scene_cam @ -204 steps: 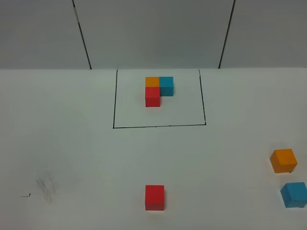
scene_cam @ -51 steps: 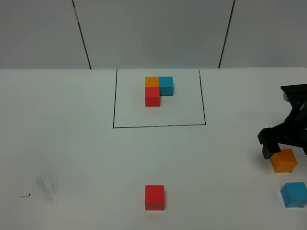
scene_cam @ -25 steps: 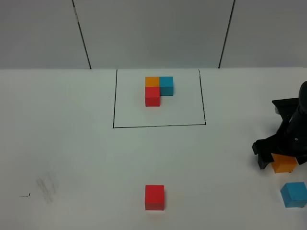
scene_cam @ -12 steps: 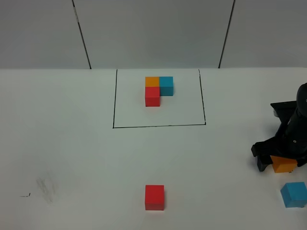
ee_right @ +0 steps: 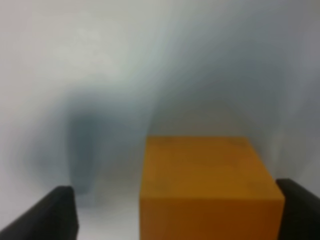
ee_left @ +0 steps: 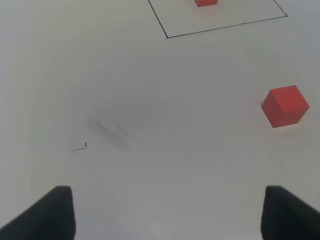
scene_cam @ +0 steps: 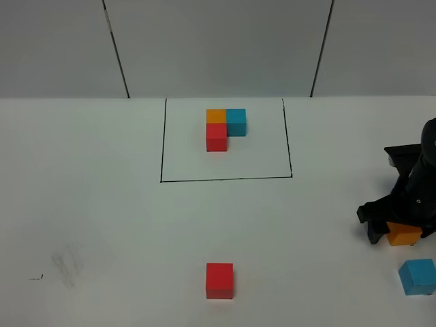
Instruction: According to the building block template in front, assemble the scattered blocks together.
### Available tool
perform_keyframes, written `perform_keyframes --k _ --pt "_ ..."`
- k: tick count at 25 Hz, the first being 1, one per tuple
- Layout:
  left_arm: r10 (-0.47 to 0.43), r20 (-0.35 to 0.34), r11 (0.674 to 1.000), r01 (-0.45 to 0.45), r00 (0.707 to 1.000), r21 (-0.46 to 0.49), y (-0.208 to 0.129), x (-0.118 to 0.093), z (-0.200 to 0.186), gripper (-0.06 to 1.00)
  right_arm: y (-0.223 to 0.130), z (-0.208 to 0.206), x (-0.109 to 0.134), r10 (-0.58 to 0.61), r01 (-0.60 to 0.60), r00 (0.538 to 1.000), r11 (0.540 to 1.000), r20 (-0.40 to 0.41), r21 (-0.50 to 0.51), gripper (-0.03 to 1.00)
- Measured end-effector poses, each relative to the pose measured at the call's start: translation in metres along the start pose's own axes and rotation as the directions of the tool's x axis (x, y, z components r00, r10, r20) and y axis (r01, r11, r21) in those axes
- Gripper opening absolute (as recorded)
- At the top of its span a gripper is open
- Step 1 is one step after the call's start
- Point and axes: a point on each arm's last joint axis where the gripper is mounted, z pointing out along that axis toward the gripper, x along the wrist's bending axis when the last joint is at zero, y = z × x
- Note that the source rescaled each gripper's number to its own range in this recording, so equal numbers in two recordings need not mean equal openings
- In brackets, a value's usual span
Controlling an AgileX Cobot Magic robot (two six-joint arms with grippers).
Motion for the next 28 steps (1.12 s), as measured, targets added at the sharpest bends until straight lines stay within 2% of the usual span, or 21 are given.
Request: perform_keyframes --k 9,28 --pt "0.002 0.0 1.0 -0.002 1.0 0.0 0.0 0.0 0.0 0.96 -0.0001 0.0 -0.0003 0.012 -0.012 1.0 1.0 0.001 0.001 0.21" --pt "0.003 0.0 1.0 -0.003 1.0 0.0 0.0 0.0 0.0 0.96 -0.0001 0.0 -0.0007 0.004 -0.004 1.0 1.0 0.005 0.001 0.21"
